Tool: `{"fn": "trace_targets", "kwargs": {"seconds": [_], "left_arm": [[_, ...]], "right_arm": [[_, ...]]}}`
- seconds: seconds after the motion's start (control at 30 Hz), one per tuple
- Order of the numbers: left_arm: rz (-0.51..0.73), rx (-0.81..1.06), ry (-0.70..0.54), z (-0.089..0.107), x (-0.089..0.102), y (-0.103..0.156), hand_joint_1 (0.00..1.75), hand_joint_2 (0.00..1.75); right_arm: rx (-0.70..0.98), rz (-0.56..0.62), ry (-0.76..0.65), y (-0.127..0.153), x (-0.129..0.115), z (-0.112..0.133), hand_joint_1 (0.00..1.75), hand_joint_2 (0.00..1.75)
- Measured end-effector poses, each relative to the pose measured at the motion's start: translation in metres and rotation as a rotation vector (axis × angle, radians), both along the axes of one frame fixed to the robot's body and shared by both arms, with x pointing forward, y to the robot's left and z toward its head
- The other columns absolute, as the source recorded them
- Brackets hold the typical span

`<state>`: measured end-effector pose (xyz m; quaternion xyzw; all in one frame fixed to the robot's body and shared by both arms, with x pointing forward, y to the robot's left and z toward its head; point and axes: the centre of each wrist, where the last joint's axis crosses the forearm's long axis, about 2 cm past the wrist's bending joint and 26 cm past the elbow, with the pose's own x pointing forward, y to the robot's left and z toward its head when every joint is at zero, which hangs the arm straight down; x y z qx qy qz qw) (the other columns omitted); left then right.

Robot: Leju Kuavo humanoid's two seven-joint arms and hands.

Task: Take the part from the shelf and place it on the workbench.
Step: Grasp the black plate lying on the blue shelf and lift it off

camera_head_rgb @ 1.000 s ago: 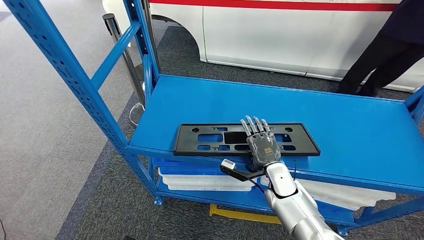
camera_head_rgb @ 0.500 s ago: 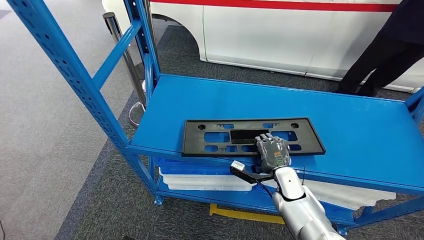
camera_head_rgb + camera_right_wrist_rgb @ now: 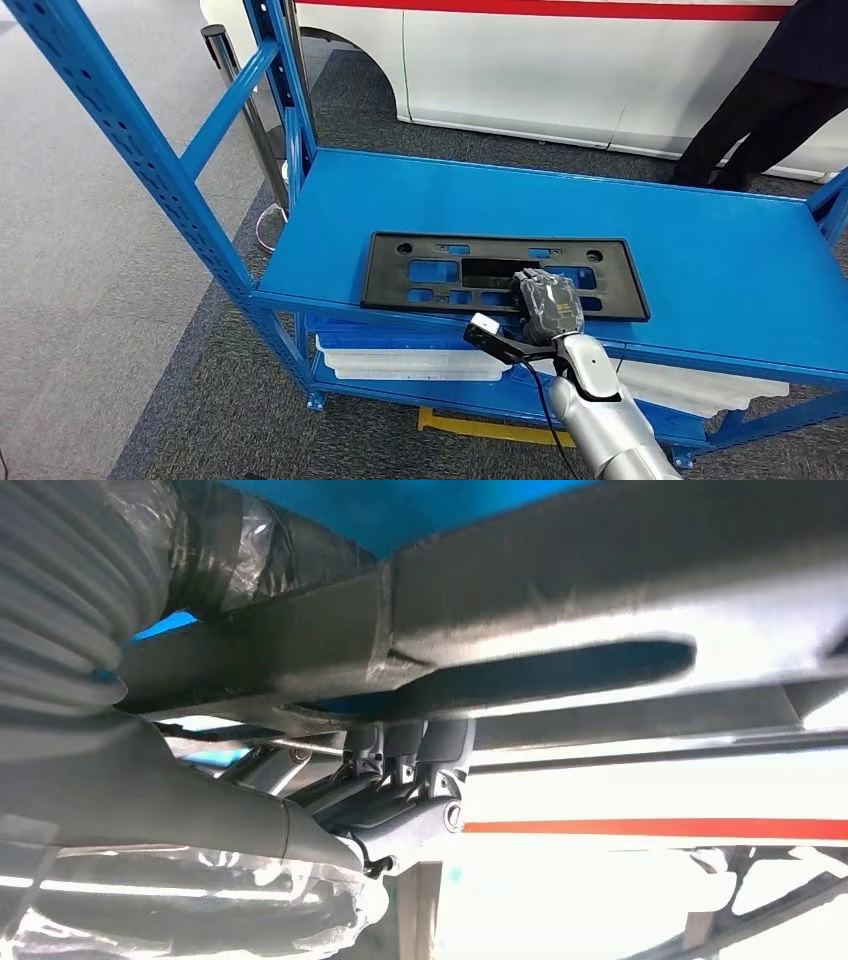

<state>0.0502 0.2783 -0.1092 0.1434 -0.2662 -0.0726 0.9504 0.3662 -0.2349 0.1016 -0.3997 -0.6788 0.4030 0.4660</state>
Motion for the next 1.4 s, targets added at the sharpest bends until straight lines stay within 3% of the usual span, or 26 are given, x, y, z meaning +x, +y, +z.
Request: {"fn": "trace_targets", "kwargs": {"seconds": [0.1,0.2,0.37,0.5,0.67,0.9,1.13,1.4], "left_arm": [[0.025,0.000,-0.002,0.000,-0.001,0.001,0.00,0.00],[0.056,-0.007,-0.016,0.000,-0.002,0.001,0.00,0.00],[0.106,-0.062,-0.031,-0.001,-0.006,-0.001,0.00,0.00],[0.134,-0.076,-0.037,-0.001,-0.007,-0.002,0.00,1.75],[0.167,-0.095,-0.036,-0.001,-0.007,-0.003,0.00,1.75],[0.196,-0.077,-0.032,-0.001,-0.008,-0.004,0.00,1.75],[0.200,-0.072,-0.029,-0.001,-0.009,-0.004,0.00,1.75],[0.219,-0.070,-0.027,-0.001,-0.009,-0.004,0.00,1.75]], "right_arm": [[0.283,0.111,-0.061,0.015,-0.007,0.014,1.75,1.75],[0.635,0.238,-0.164,0.046,-0.026,0.045,1.75,1.75],[0.893,0.404,-0.293,0.074,-0.071,0.084,1.75,1.75],[0.955,0.476,-0.365,0.080,-0.092,0.103,1.75,1.75],[1.076,0.532,-0.326,0.083,-0.107,0.105,1.75,1.75],[1.182,0.500,-0.252,0.083,-0.123,0.088,1.75,1.75],[1.250,0.624,-0.206,0.086,-0.146,0.070,1.75,1.75],[1.365,0.605,-0.180,0.086,-0.158,0.061,1.75,1.75]]}}
